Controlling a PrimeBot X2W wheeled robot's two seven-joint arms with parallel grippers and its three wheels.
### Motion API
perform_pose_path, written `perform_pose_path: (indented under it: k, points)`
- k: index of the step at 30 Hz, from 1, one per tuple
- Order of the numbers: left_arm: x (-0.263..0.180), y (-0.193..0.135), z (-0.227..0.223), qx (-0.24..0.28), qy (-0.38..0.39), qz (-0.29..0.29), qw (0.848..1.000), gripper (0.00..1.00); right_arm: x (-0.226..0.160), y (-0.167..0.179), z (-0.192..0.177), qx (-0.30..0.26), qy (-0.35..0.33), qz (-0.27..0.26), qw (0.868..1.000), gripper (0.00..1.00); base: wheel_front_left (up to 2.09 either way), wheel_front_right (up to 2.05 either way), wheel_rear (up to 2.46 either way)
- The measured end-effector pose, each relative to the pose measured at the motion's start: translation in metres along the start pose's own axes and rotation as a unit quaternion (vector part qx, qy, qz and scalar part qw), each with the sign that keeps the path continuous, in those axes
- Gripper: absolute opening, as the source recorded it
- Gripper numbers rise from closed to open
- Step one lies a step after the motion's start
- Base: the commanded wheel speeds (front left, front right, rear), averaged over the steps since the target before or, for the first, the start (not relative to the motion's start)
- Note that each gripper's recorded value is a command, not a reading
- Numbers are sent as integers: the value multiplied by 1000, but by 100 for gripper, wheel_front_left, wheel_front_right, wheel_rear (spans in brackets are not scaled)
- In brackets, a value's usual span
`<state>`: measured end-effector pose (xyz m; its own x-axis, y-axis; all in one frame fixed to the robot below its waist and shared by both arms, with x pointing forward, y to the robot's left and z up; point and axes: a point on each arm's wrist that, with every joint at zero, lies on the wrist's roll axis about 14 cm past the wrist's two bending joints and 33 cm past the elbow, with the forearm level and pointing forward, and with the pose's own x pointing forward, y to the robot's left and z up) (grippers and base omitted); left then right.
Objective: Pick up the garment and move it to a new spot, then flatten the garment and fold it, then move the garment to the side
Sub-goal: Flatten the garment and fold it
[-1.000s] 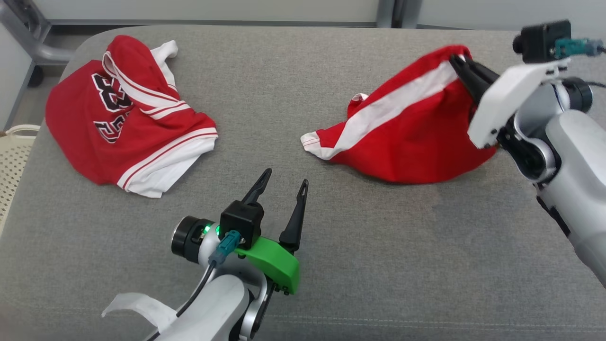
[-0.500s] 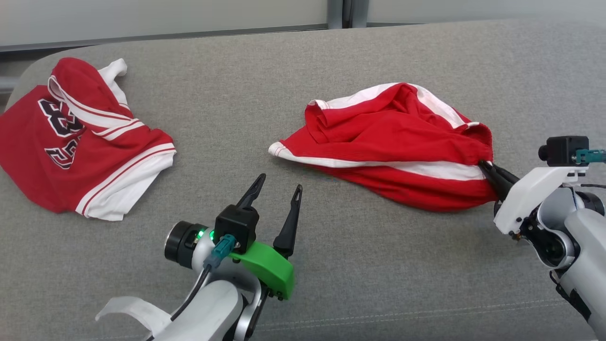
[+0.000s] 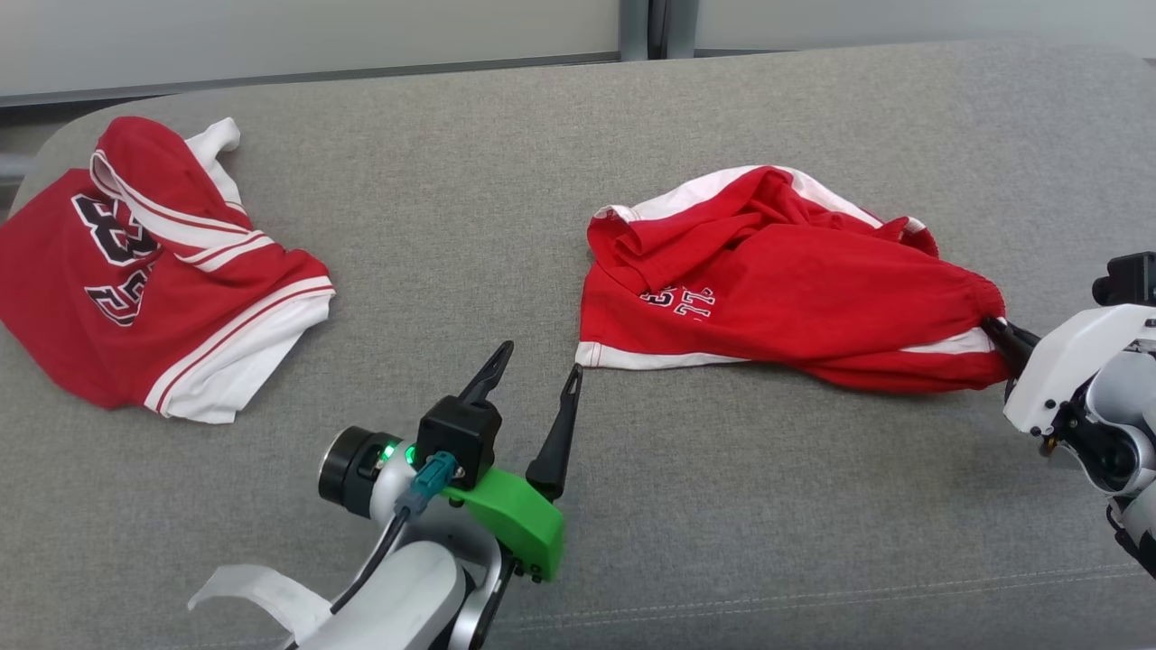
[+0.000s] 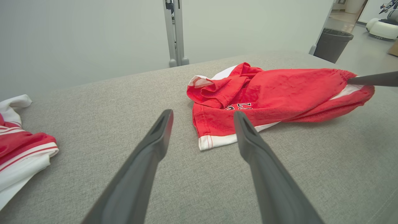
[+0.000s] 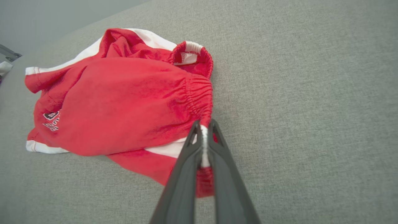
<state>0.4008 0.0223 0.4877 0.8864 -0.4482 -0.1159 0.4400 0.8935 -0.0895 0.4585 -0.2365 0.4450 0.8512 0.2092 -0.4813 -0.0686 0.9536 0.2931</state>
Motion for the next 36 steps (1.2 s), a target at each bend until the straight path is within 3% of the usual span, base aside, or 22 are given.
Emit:
perform_pose_path:
  k: [10, 11, 12, 13, 23, 36]
  points:
    - [0, 8, -9, -3, 12, 9, 1000, 100, 17, -9, -21, -13, 53, -25, 998, 0, 0, 0, 0]
    - [0, 8, -10, -4, 13, 9, 1000, 100, 18, -9, -23, -13, 55, -26, 998, 18, 0, 0, 0]
    - [1, 8, -11, -4, 15, 9, 1000, 100, 19, -10, -25, -13, 57, -26, 998, 45, 0, 0, 0]
    - [1, 8, -11, -5, 16, 9, 1000, 100, 19, -10, -27, -12, 57, -27, 998, 100, 0, 0, 0]
    - [10, -4, -13, -5, 18, -12, 1000, 100, -2, -24, -24, -18, 31, -31, 999, 100, 0, 0, 0]
    - [8, -25, -22, -20, 27, -35, 999, 100, -57, -24, -26, 5, -80, -14, 997, 100, 0, 0, 0]
